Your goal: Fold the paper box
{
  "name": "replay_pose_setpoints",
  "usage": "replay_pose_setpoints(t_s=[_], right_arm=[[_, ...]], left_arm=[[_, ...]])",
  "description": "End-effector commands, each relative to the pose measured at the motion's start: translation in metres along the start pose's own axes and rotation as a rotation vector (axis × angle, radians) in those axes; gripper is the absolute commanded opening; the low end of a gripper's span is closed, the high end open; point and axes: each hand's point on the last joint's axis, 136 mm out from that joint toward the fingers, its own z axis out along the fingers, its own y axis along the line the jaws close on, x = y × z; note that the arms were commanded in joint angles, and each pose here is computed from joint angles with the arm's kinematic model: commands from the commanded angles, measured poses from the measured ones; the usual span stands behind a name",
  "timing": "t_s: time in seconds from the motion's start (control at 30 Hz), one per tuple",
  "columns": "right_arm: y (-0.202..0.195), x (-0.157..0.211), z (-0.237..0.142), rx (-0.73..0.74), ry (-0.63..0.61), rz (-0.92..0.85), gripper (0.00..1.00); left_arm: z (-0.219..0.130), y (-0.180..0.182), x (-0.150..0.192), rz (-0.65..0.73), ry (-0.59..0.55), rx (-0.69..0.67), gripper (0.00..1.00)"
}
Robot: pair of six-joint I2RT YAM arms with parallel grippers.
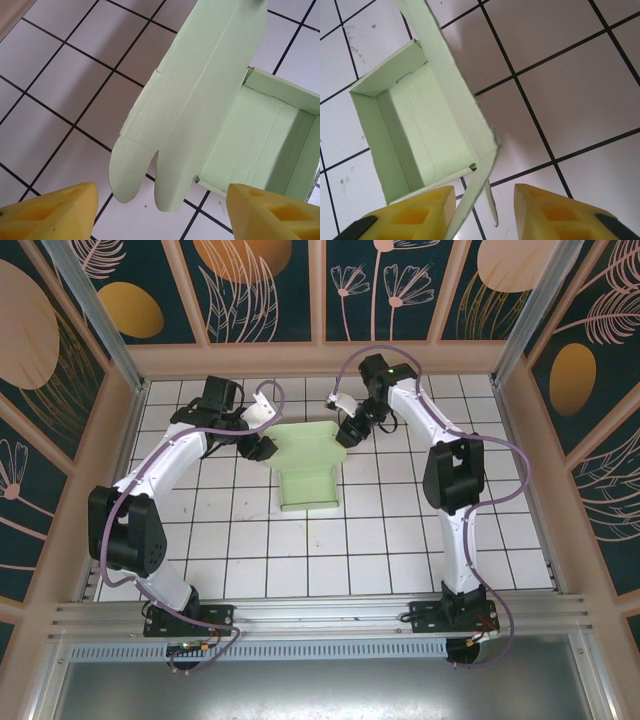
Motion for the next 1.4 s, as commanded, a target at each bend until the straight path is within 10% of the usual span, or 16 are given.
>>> replay_pose_setpoints(t_s=[0.0, 0.23, 0.47, 1.37], right_arm=[[0.003, -0.001, 0.004, -0.034, -0.001, -0.011, 0.37], [0.002, -0.001, 0.005, -0.037, -0.001, -0.011, 0.32], [0.003, -0.004, 0.001, -0.034, -0.010, -0.019, 0.00], [-0.004, -0.016, -0.022, 0.186, -0.086, -0.096, 0.00]], left_arm=[[-0.004, -0.001, -0.003, 0.012, -0.027, 0.002, 0.68], [-0.002, -0.001, -0.004, 0.012, -0.028, 0.006, 0.68], [-0.001, 0.000, -0.002, 0.011, -0.023, 0.004, 0.68], [0.000, 0.014, -0.021, -0.069, -0.060, -0.021, 0.60]])
